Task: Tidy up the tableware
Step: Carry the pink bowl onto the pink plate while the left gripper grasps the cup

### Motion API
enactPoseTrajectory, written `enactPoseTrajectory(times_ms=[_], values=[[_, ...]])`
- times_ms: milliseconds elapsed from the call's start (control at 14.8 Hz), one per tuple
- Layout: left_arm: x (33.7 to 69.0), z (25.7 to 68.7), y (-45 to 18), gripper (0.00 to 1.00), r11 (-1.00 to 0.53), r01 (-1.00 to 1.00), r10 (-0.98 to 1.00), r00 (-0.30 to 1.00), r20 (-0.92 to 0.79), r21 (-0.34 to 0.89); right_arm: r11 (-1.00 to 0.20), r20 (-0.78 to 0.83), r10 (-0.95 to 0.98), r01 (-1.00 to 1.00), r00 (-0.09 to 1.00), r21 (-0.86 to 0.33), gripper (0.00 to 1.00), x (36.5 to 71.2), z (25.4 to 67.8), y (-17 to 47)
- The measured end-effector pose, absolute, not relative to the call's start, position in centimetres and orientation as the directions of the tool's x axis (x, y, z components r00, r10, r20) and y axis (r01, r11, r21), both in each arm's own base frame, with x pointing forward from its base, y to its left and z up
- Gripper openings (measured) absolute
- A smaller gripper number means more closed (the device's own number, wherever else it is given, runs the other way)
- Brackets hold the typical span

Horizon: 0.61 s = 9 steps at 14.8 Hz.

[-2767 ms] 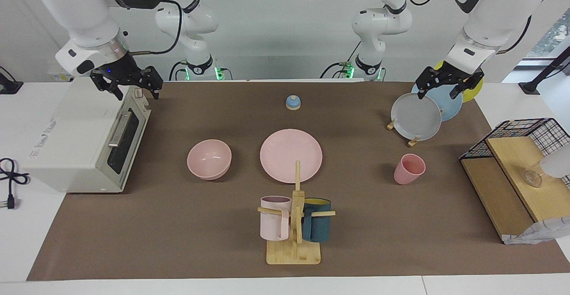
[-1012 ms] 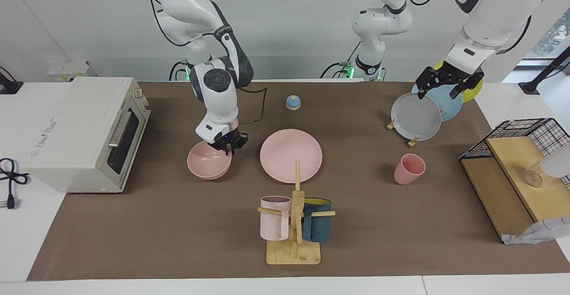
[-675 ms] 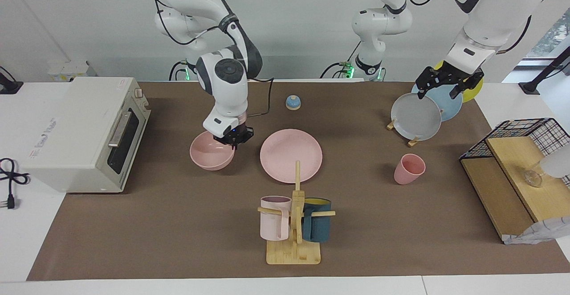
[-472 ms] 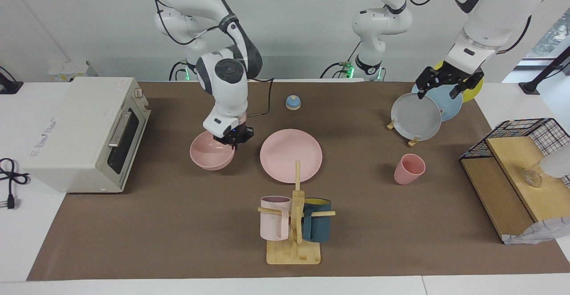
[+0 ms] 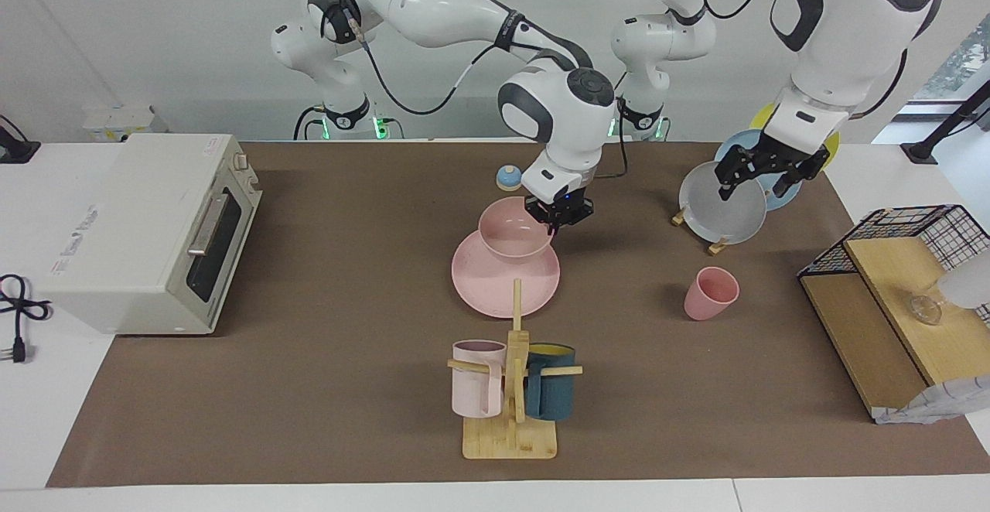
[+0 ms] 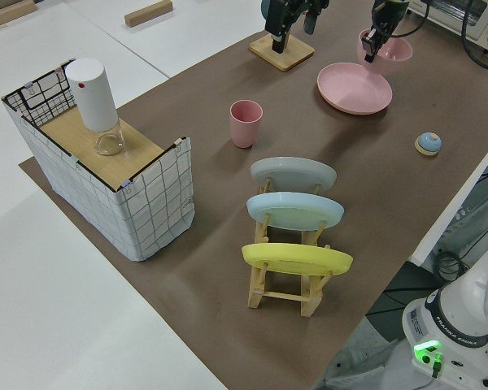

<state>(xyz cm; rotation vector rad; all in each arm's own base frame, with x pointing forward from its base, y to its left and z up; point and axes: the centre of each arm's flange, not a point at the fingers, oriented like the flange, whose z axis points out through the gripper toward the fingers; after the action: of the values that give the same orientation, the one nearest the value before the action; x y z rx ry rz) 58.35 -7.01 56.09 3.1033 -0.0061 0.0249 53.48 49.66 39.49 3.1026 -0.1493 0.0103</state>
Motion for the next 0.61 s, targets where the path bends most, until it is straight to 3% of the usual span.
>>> enactPoseTrajectory(times_ms=[270,607], values=[[64.3,47.9,-7.3,1.0,-0.997,0.013,0.012,1.0,-0.014,0.07,-0.993,-0.001,-0.106,-0.106,0.994,0.044,0.04,54.1,38.2,49.0],[65.7,42.4,-8.9,1.0,-0.997,-0.001,-0.005,0.999,-0.05,0.074,-0.993,-0.013,-0.103,-0.102,0.995,0.055,0.04,53.8,36.4,48.7]])
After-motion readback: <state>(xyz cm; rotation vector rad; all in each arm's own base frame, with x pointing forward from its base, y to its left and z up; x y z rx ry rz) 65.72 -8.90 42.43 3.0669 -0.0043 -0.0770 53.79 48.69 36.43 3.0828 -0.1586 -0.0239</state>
